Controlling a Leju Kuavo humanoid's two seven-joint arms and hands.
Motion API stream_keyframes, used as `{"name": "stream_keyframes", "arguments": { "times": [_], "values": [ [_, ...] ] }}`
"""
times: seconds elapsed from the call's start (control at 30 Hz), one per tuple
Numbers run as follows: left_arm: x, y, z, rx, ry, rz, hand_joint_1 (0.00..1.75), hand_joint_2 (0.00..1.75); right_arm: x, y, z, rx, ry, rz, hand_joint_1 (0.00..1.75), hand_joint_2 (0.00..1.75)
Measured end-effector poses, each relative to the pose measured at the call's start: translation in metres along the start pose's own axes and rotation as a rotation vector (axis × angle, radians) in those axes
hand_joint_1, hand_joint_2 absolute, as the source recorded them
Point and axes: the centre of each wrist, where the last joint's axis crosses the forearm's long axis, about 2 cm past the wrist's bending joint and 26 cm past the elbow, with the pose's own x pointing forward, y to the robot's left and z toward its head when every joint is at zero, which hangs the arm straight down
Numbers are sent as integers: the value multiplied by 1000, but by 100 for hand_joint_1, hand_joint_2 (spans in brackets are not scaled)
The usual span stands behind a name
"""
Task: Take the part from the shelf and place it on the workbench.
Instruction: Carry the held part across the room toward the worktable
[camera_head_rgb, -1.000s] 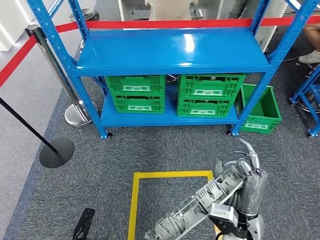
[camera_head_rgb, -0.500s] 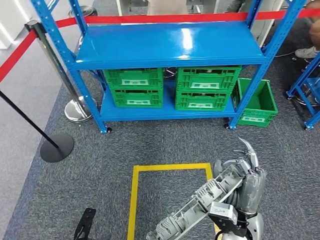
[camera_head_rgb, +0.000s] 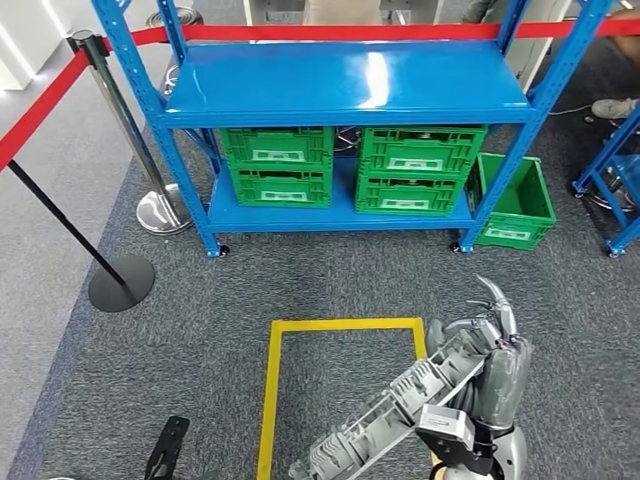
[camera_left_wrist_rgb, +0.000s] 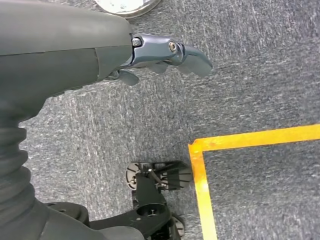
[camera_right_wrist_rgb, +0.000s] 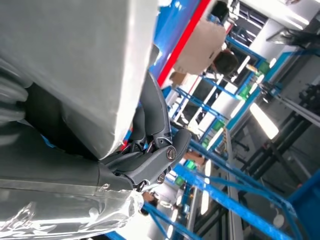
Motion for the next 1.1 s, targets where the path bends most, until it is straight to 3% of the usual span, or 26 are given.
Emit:
{"name": "stream_keyframes", "arguments": {
  "times": [1.1],
  "values": [
    [-2, 1, 0, 2, 3, -1, 0, 175, 2, 4, -1, 7, 4, -10, 175, 175]
  ]
}}
